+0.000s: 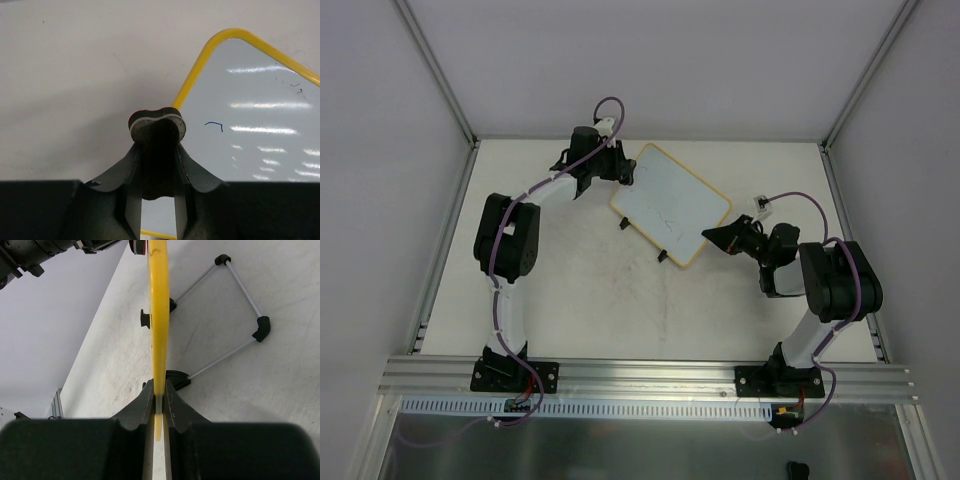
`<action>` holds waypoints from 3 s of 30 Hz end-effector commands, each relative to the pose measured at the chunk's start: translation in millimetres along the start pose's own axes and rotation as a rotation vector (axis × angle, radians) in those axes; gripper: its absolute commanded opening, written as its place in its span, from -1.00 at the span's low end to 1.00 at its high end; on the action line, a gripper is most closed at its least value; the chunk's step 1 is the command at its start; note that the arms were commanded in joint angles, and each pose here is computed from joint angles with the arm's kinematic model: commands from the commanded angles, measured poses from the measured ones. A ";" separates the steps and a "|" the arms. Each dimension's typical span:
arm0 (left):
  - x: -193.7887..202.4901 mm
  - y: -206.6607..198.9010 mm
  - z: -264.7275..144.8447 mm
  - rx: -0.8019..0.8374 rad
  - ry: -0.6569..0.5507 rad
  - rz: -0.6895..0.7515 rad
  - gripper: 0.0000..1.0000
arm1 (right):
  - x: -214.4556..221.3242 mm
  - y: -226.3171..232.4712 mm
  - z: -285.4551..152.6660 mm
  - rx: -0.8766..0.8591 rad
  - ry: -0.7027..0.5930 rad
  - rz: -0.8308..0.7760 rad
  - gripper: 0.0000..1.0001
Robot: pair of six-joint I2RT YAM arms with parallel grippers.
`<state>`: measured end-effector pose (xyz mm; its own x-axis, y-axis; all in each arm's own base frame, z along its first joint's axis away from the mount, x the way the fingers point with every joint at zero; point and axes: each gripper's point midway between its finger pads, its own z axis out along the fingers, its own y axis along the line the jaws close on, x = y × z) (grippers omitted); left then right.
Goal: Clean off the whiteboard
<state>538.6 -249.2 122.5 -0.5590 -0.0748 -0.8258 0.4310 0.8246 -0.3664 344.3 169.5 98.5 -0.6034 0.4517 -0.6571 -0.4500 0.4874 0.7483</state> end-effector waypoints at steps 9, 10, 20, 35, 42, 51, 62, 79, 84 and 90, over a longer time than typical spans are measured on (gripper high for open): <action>-27.6 -38.5 3.7 0.053 -0.051 0.063 -1.00 | -28.7 31.7 6.4 -0.146 -0.095 -0.213 -1.00; -29.1 -39.2 4.4 0.038 -0.059 0.079 -1.00 | -28.6 31.8 6.4 -0.146 -0.095 -0.211 -1.00; -11.0 -52.4 22.2 0.042 -0.037 0.086 -1.00 | -29.4 31.8 6.7 -0.145 -0.097 -0.214 -1.00; 59.3 -157.3 27.8 0.273 0.064 0.049 -1.00 | -28.2 32.4 6.8 -0.150 -0.093 -0.214 -1.00; 46.6 -160.1 17.7 0.253 0.019 0.061 -1.00 | -28.3 32.6 6.7 -0.150 -0.093 -0.214 -1.00; 17.2 -87.2 14.6 0.144 0.001 -0.017 -1.00 | -29.2 33.5 6.3 -0.156 -0.091 -0.219 -1.00; 33.9 -11.3 5.4 0.018 0.023 -0.098 -1.00 | -30.1 31.3 5.7 -0.159 -0.084 -0.212 -1.00; 84.3 4.0 -23.6 -0.104 0.135 -0.315 -1.00 | -29.9 31.0 5.3 -0.156 -0.086 -0.212 -1.00; 90.0 0.6 -21.8 -0.096 0.146 -0.305 -1.00 | -29.9 31.0 5.3 -0.156 -0.086 -0.212 -1.00; 73.5 -17.0 -9.5 -0.041 0.129 -0.276 -1.00 | -29.7 31.7 5.9 -0.160 -0.083 -0.212 -1.00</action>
<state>488.5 -250.1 73.8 -0.7094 -0.2584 -0.6557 0.2169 0.8051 -0.5521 342.4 172.5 98.5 -0.6197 0.4372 -0.6518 -0.4617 0.4686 0.7532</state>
